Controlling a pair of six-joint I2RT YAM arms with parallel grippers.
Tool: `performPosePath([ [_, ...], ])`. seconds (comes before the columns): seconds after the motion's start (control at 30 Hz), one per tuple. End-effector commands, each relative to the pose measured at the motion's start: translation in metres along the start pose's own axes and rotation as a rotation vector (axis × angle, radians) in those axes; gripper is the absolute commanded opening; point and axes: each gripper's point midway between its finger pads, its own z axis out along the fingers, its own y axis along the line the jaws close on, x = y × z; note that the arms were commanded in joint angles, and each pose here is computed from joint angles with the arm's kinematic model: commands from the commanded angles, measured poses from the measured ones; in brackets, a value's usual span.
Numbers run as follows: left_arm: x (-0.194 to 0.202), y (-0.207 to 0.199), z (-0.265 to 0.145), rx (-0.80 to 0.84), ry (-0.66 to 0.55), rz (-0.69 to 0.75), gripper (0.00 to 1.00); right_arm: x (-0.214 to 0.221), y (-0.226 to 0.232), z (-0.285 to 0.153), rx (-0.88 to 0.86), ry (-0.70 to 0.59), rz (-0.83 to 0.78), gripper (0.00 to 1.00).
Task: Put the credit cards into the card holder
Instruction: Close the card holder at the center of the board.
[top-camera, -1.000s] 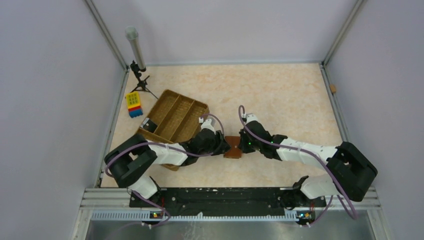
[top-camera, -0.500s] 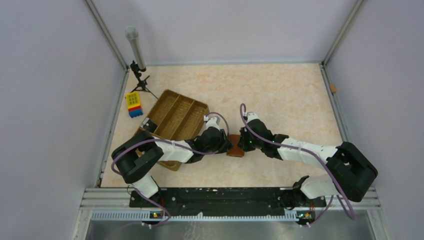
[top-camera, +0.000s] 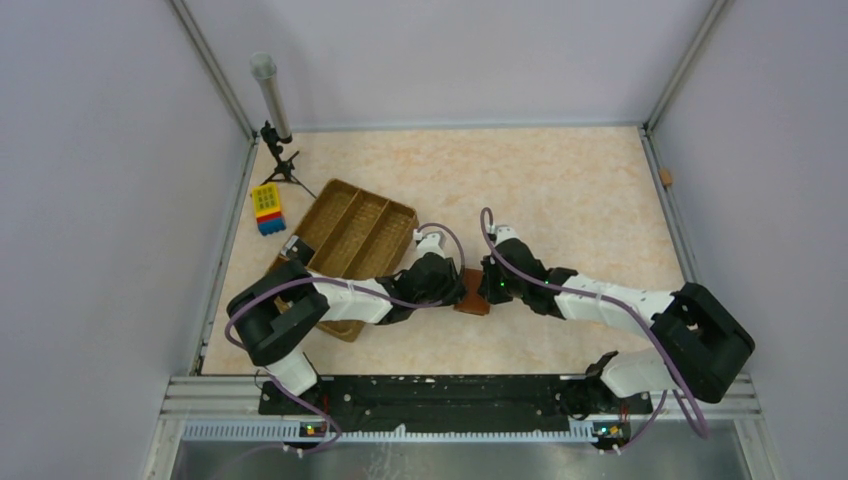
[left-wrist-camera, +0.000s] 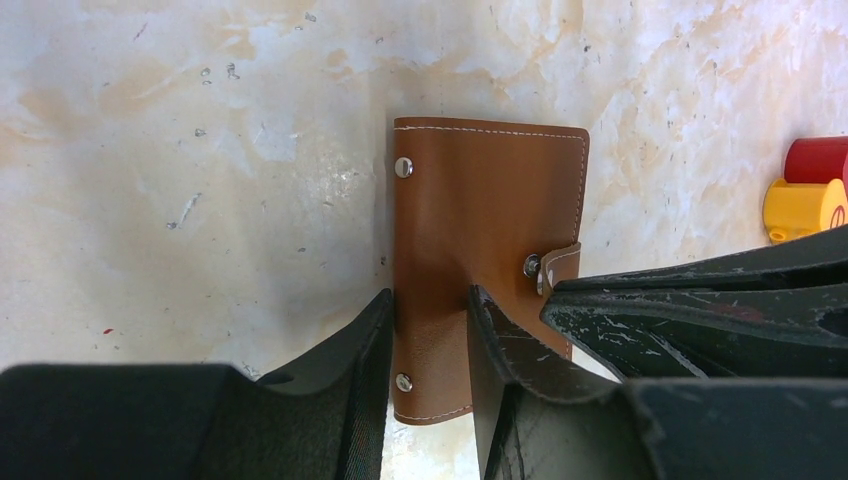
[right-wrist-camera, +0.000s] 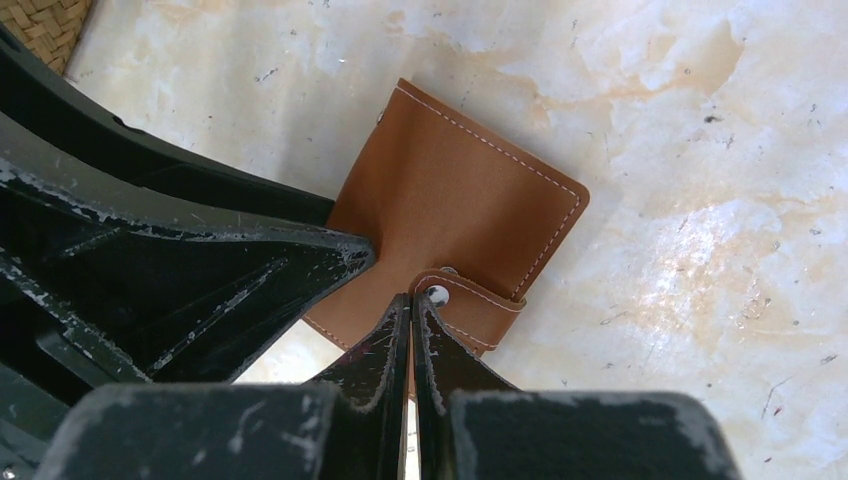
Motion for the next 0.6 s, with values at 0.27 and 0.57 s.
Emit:
performPosePath([
  [0.27,0.042,0.06,-0.004,-0.212,0.141,0.092,0.35,-0.01,-0.004,0.011,-0.034,-0.035,0.038,0.0],
  [0.57,0.042,0.061,-0.003,-0.217,0.146,0.096,0.35,-0.001,-0.013,0.016,-0.015,-0.012,0.07,0.0],
])
